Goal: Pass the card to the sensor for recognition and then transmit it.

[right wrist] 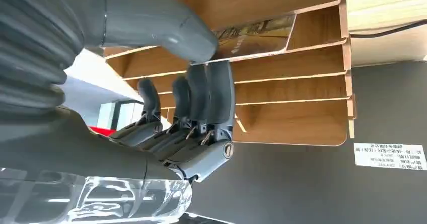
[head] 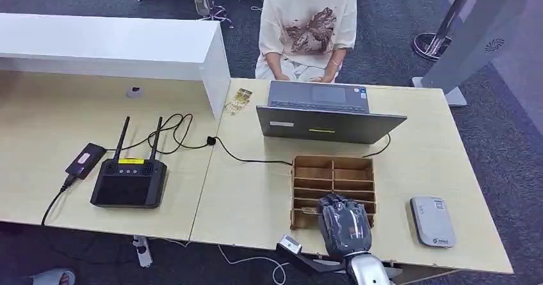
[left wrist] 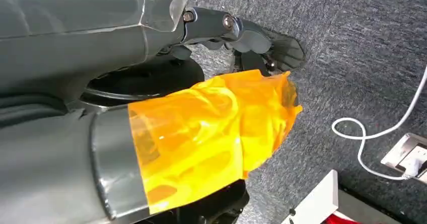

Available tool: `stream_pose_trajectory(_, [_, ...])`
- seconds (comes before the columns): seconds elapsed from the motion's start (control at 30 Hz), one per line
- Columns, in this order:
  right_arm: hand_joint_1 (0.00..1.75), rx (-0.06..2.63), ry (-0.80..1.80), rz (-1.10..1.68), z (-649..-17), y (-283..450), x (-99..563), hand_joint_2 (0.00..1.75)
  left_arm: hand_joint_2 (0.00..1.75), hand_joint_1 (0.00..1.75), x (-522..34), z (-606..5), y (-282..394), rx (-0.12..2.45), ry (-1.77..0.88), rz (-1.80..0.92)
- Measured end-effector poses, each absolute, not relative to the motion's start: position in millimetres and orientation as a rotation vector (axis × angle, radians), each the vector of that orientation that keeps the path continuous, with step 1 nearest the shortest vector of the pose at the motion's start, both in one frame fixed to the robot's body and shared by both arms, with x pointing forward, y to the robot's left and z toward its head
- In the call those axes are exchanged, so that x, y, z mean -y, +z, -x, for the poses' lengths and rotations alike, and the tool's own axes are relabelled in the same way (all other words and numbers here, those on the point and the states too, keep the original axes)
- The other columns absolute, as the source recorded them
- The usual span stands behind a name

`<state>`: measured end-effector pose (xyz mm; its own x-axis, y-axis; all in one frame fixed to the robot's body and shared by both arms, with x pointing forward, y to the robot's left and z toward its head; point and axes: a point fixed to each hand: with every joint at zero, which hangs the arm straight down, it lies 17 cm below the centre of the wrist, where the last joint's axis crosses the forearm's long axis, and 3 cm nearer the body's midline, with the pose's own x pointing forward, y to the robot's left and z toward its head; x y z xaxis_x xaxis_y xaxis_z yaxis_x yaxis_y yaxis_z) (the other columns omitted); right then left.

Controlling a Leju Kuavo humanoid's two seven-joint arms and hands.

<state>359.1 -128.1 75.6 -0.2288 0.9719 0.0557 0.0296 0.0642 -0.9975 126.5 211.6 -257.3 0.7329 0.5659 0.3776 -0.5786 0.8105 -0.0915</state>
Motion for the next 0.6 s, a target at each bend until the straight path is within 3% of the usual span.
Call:
stream_pose_trajectory(0.1, [1.41, 1.433, 1.312, 1.074, -359.1, 75.7, 128.1, 1.75, 0.00, 0.00, -211.6, -126.4, -257.4, 0.404, 0.631, -0.033])
stream_pose_trajectory(0.37, [1.45, 1.451, 1.296, 1.069, -358.6, 78.7, 127.2, 1.75, 0.00, 0.00, -212.7, -125.8, -257.5, 0.403, 0.645, -0.035])
stream_pose_trajectory(0.47, [1.50, 1.457, 1.292, 1.069, -358.0, 80.3, 126.9, 1.75, 0.00, 0.00, -212.7, -125.8, -257.5, 0.403, 0.647, -0.035])
stream_pose_trajectory(0.53, [1.64, 1.465, 1.290, 1.070, -357.7, 81.8, 126.4, 1.75, 0.00, 0.00, -212.8, -125.9, -257.5, 0.403, 0.648, -0.035])
stream_pose_trajectory(0.6, [1.64, 1.488, 1.276, 1.066, -357.2, 85.9, 124.8, 1.75, 0.00, 0.00, -213.0, -125.8, -257.5, 0.403, 0.650, -0.035])
